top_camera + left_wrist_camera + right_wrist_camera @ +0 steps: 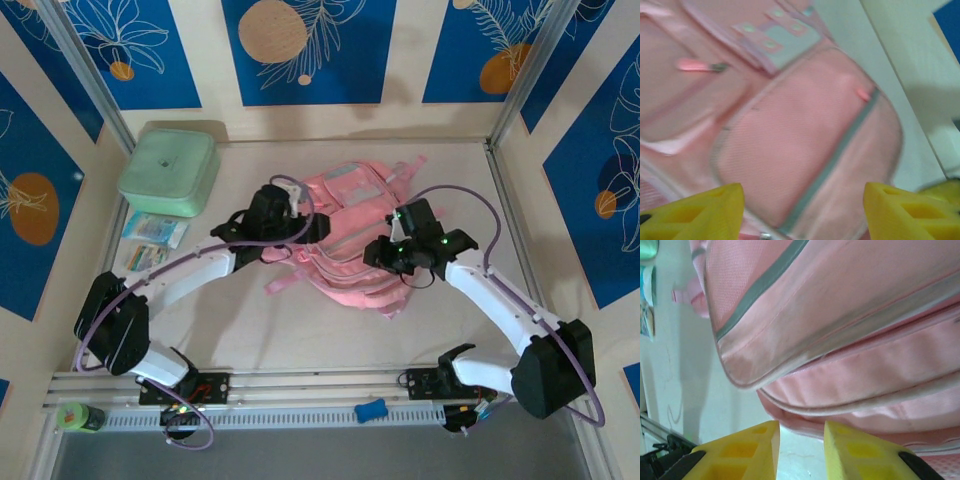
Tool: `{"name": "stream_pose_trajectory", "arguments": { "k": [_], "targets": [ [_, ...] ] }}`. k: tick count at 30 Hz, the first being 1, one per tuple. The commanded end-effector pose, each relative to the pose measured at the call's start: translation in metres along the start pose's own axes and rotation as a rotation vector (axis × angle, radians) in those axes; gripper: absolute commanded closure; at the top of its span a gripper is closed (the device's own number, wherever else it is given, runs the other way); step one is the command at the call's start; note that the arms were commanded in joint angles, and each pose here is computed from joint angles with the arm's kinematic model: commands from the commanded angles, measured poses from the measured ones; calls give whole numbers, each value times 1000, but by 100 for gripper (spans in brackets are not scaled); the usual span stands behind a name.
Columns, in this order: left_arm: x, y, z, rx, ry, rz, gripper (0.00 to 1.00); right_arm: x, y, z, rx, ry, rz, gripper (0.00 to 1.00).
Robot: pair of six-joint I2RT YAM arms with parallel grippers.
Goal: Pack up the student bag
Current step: Close the student bag at the center of the table, then move the student bag to the center of the table.
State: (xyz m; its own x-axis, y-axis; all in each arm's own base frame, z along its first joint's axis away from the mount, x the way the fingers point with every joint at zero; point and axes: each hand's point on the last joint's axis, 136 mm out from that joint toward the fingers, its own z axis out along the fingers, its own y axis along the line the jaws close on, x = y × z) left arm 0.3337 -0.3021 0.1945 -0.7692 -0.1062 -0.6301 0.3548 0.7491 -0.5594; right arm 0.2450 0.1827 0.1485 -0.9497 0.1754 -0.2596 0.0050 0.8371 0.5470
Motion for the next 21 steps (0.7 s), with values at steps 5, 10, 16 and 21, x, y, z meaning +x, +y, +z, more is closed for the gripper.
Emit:
{"name": "stream_pose_trajectory", "arguments": {
  "k": [5, 10, 16, 21],
  "targets": [
    [-3, 63, 14, -57, 30, -166, 29, 25, 0, 30, 59, 67, 2, 69],
    [-9, 88, 36, -63, 37, -209, 27, 27, 0, 45, 64, 64, 19, 69],
    [-18, 81, 57, 28, 10, -258, 33, 19, -13, 50, 110, 47, 31, 69],
    [0, 77, 64, 24, 29, -286, 39, -5, -20, 49, 104, 7, 10, 70]
  ]
}}
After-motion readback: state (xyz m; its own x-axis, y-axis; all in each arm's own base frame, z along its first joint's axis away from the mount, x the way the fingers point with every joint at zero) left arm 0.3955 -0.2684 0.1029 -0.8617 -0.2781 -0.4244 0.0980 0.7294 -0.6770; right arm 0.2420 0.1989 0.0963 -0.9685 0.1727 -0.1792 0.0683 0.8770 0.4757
